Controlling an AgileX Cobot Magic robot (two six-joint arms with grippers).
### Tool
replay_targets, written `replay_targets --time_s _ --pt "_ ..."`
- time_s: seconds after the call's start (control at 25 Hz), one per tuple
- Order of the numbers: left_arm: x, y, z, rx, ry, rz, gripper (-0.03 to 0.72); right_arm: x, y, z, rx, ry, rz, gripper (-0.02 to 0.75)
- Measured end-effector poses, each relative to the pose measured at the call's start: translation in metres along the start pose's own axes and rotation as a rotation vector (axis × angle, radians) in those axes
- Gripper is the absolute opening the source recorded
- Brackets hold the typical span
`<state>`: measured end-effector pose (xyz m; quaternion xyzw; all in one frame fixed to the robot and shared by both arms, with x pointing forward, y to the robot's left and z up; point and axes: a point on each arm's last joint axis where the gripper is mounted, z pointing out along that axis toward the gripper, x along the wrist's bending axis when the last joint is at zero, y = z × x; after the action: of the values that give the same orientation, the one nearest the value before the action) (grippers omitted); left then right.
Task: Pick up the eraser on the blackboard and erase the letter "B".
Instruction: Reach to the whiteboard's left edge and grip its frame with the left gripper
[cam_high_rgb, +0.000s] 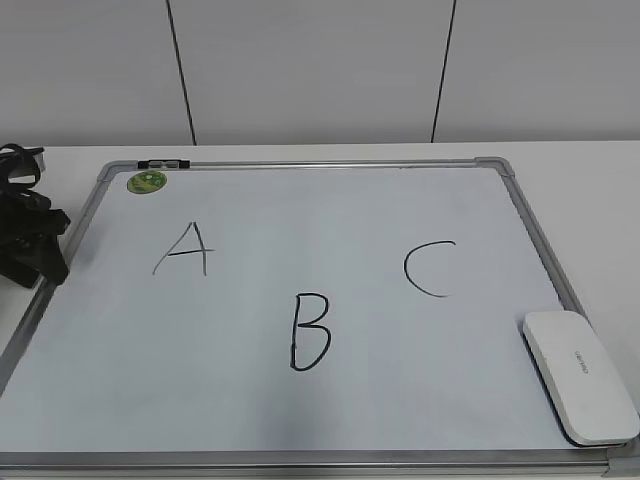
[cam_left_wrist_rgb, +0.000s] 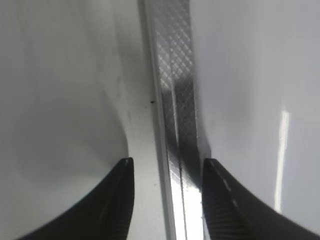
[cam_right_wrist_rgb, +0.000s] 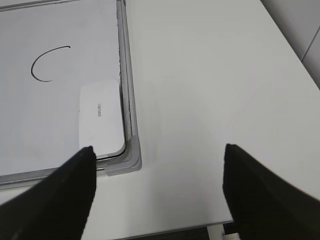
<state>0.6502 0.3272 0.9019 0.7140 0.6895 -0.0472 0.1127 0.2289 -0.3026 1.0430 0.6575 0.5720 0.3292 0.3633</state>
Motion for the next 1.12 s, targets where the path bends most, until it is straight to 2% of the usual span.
replay_targets --time_s 0.44,0.92,1.12 --pt "0.0008 0.0006 0.0019 -0.001 -0.014 -0.014 0.239 0.0 0.0 0.0 0.0 0.0 0.0 0.587" --pt "-0.0003 0.0014 0.0009 -0.003 -0.024 -0.019 0.064 0.0 0.0 0.0 0.0 0.0 0.0 0.587" --pt "-0.0003 0.0018 0.0005 -0.005 -0.024 -0.019 0.05 0.0 0.0 0.0 0.0 0.0 0.0 0.587"
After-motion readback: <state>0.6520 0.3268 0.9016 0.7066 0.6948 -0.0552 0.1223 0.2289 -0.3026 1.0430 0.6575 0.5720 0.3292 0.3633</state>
